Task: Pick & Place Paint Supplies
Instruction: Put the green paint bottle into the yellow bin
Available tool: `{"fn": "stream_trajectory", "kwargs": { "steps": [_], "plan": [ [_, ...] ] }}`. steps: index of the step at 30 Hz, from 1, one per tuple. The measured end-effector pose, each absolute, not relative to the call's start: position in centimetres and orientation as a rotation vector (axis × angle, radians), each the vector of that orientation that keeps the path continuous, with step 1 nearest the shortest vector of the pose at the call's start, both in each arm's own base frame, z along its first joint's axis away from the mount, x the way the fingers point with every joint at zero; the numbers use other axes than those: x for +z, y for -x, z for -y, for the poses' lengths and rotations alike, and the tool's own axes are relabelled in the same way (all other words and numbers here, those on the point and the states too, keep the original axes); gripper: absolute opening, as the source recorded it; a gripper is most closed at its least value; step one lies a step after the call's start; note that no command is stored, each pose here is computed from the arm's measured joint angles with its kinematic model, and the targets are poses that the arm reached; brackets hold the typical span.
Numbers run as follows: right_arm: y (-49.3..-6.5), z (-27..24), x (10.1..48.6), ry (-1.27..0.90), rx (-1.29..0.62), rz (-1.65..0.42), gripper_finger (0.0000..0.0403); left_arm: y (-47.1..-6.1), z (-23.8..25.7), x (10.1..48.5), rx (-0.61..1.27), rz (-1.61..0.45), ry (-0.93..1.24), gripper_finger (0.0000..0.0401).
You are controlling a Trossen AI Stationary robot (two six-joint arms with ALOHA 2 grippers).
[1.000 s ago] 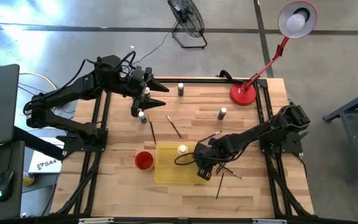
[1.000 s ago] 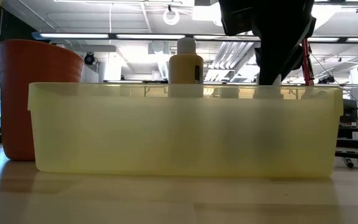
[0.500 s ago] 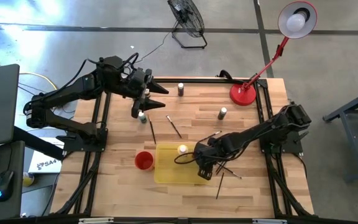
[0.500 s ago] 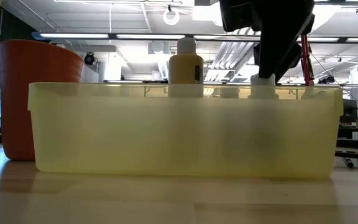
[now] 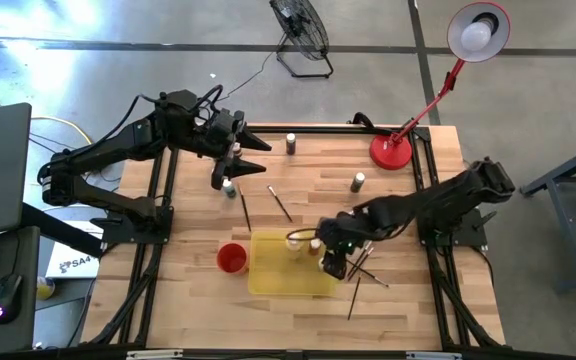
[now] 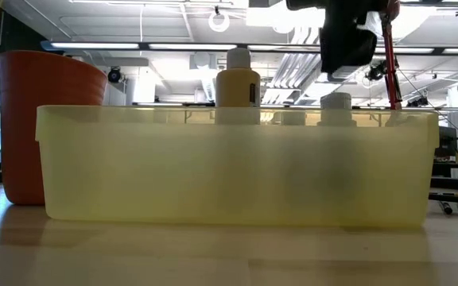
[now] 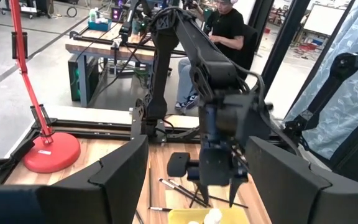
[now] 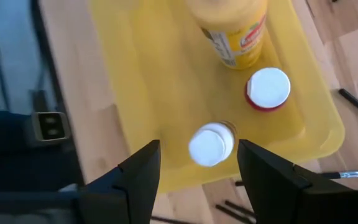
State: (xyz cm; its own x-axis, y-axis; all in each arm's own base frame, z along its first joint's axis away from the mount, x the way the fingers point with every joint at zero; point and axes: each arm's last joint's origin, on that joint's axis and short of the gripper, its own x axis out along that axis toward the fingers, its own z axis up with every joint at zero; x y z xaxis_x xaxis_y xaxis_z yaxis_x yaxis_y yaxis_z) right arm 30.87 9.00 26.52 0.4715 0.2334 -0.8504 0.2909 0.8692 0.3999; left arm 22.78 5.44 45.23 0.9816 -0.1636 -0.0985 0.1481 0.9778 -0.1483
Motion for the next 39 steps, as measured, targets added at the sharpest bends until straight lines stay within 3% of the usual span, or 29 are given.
{"fn": "stream_trajectory", "kwargs": {
  "steps": [14, 27, 39],
  "plan": [
    [-27.8, -7.3, 32.4, -0.633, 0.029, -0.869, 0.0203, -22.8, -5.4, 45.2, -0.158, -0.11, 0.14, 0.0264],
    [-26.3, -4.6, 39.0, -0.552, 0.063, -0.329, 0.0203, -22.8, -5.7, 45.2, -0.08, -0.109, 0.148, 0.0264],
    [-26.7, -4.0, 40.4, -0.474, 0.037, -0.167, 0.0203, -22.9, -5.8, 44.9, -0.036, -0.137, 0.358, 0.0264]
  ]
}}
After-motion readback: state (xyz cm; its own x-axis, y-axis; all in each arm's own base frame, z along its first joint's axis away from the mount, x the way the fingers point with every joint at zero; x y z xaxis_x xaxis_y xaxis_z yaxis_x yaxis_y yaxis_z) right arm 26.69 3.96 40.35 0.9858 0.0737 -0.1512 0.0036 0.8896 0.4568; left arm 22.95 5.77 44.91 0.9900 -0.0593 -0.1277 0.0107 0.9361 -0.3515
